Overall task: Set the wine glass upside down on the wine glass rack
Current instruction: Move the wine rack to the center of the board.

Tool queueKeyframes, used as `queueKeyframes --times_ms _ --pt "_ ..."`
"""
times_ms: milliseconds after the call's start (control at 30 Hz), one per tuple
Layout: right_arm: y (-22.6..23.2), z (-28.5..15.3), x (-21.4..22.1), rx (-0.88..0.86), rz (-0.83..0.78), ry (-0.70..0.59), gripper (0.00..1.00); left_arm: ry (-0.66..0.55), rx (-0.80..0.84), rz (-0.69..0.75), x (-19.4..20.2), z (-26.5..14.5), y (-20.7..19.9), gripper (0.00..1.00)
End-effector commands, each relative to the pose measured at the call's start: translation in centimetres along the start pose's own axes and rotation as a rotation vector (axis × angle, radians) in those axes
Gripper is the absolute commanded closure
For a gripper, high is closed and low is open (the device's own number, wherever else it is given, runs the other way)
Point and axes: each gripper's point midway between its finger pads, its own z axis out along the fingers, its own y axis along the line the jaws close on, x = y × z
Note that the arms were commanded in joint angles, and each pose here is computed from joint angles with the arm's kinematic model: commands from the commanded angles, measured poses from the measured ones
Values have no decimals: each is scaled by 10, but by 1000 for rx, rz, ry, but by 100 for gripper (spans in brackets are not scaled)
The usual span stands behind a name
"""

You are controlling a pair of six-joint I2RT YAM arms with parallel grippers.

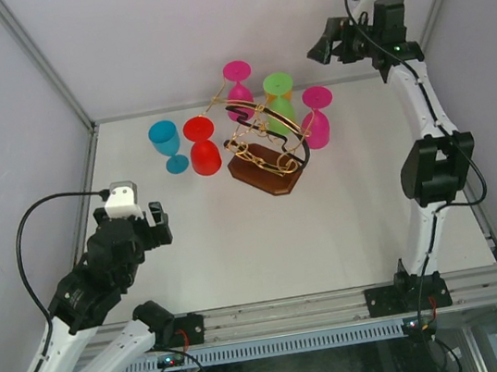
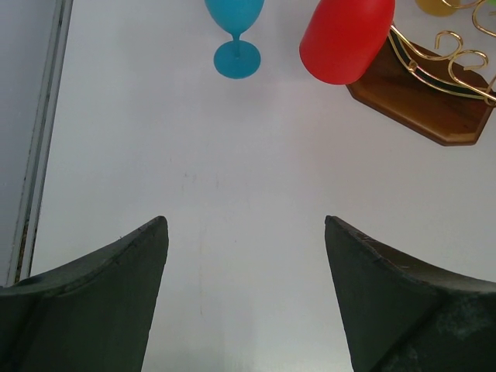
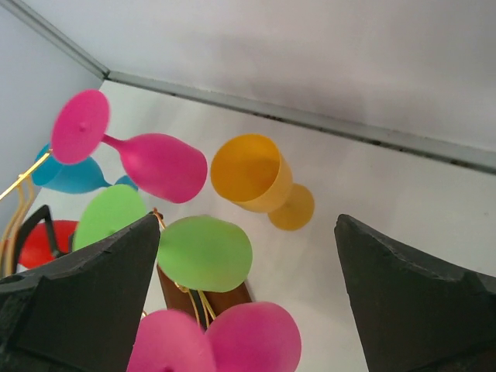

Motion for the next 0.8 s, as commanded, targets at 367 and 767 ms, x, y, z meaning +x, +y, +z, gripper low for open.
queueKeyframes --times_ms 367,767 --pt "-4 84 19 -166 12 -13 4 8 -51 49 12 19 2 15" --pt "16 123 48 -263 -208 -11 1 20 -74 65 21 22 7 15"
